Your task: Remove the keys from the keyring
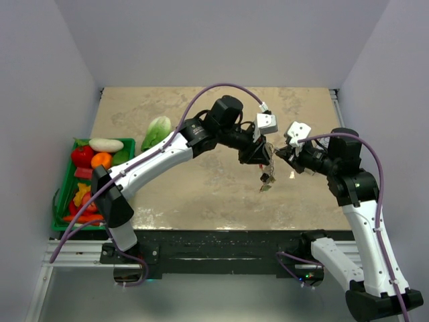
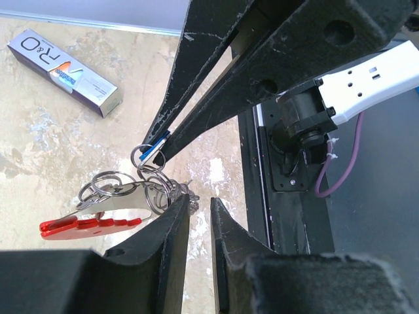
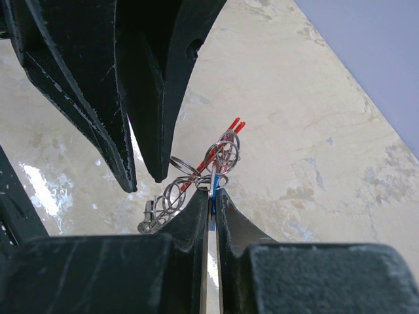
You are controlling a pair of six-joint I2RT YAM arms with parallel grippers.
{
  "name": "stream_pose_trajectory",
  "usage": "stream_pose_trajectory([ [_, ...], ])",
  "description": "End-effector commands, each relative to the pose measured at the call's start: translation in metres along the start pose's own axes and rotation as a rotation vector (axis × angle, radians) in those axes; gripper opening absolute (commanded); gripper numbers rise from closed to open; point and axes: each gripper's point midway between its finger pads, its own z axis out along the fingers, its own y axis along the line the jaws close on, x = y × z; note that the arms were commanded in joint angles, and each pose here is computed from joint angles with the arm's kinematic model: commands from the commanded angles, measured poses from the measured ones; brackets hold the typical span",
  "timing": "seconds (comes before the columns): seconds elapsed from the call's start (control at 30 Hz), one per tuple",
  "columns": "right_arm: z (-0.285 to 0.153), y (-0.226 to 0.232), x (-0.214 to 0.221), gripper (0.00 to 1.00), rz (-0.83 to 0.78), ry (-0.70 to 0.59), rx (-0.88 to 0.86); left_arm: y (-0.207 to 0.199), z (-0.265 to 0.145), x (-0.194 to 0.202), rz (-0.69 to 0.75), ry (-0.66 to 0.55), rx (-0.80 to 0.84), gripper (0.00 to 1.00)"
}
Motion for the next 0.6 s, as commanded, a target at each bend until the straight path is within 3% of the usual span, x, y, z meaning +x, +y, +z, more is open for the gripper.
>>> stream_pose_trajectory([
  [0.0,-0.004,-0.001,-0.020,0.00,-0.036,-0.069,0.003,-0.003,-0.009,-0.029,0.051,-0.071,-0.008,0.24],
  [0.57,-0.005,0.005,-0.020,0.00,-0.035,-0.076,-0.024,0.012,-0.007,-0.033,0.064,-0.081,-0.069,0.25],
])
